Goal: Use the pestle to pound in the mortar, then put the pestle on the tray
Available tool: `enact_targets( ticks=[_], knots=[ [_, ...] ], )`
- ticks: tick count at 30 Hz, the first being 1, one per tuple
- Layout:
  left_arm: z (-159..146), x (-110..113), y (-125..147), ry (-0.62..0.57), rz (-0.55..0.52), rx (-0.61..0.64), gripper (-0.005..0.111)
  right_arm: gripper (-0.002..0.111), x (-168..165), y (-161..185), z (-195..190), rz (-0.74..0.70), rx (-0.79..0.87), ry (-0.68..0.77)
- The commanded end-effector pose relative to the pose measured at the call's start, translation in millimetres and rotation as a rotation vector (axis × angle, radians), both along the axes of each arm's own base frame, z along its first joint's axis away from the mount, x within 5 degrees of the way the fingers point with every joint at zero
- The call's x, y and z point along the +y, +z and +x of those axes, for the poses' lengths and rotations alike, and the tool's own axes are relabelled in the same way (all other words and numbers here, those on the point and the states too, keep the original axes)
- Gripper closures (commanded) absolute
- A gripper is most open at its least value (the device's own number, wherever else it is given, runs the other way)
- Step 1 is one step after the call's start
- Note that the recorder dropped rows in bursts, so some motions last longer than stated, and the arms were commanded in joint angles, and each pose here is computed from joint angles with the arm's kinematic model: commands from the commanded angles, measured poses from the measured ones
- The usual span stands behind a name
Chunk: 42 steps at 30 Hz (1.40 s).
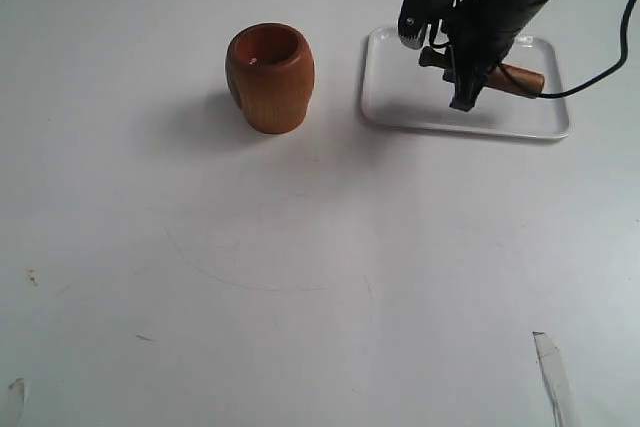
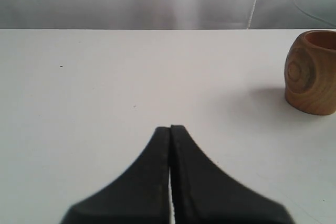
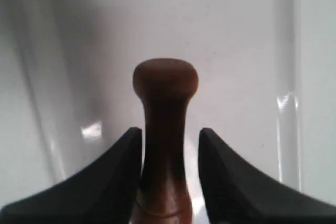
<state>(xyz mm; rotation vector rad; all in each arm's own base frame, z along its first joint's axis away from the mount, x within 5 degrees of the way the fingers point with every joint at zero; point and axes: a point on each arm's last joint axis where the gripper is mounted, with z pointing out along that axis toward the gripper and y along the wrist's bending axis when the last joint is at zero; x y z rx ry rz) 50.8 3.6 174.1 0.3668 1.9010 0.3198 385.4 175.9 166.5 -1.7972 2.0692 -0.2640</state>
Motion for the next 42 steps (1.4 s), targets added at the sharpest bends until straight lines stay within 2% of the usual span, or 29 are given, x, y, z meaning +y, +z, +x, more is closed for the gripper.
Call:
enact_targets(
  ticks=[1, 3, 6, 8, 13, 16, 18, 22, 27, 34, 37, 42],
  knots=[
    [0, -1, 0, -0.006, -0.015, -0.004, 0.107, 0.042, 1, 16, 16, 0.122, -0.179, -0.143],
    [0, -1, 0, -0.006, -0.015, -0.004, 0.107, 0.039, -1, 29, 19, 0.178, -0.241, -0.235],
    [0, -1, 0, -0.006, -0.015, -0.004, 0.107, 0.042, -7, 49, 18, 0.24, -0.304, -0.369],
    [0, -1, 0, -0.006, -0.015, -0.004, 0.107, 0.05, -19, 68, 18, 0.269, -0.369, -0.49],
    [0, -1, 0, -0.006, -0.015, -0.004, 0.107, 0.077, -61, 116, 8, 0.353, -0.523, -0.776],
    [0, -1, 0, -0.006, -0.015, -0.004, 0.107, 0.09, -82, 141, -9, 0.475, -0.573, -0.861],
    [0, -1, 0, -0.006, -0.015, -0.004, 0.107, 0.097, -91, 151, -25, 0.554, -0.592, -0.82],
    [0, -1, 0, -0.006, -0.015, -0.004, 0.107, 0.108, -101, 160, -65, 0.692, -0.619, -0.646],
    [0, -1, 0, -0.006, -0.015, -0.004, 0.107, 0.108, -101, 177, -127, 0.873, -0.687, -0.322],
    [0, -1, 0, -0.006, -0.015, -0.004, 0.107, 0.108, -110, 196, -202, 1.085, -0.749, -0.254],
    [0, -1, 0, -0.006, -0.015, -0.004, 0.107, 0.108, -111, 198, -237, 1.183, -0.774, -0.163],
    [0, -1, 0, -0.006, -0.015, -0.004, 0.107, 0.108, -113, 188, -291, 1.356, -0.724, -0.066]
  ],
)
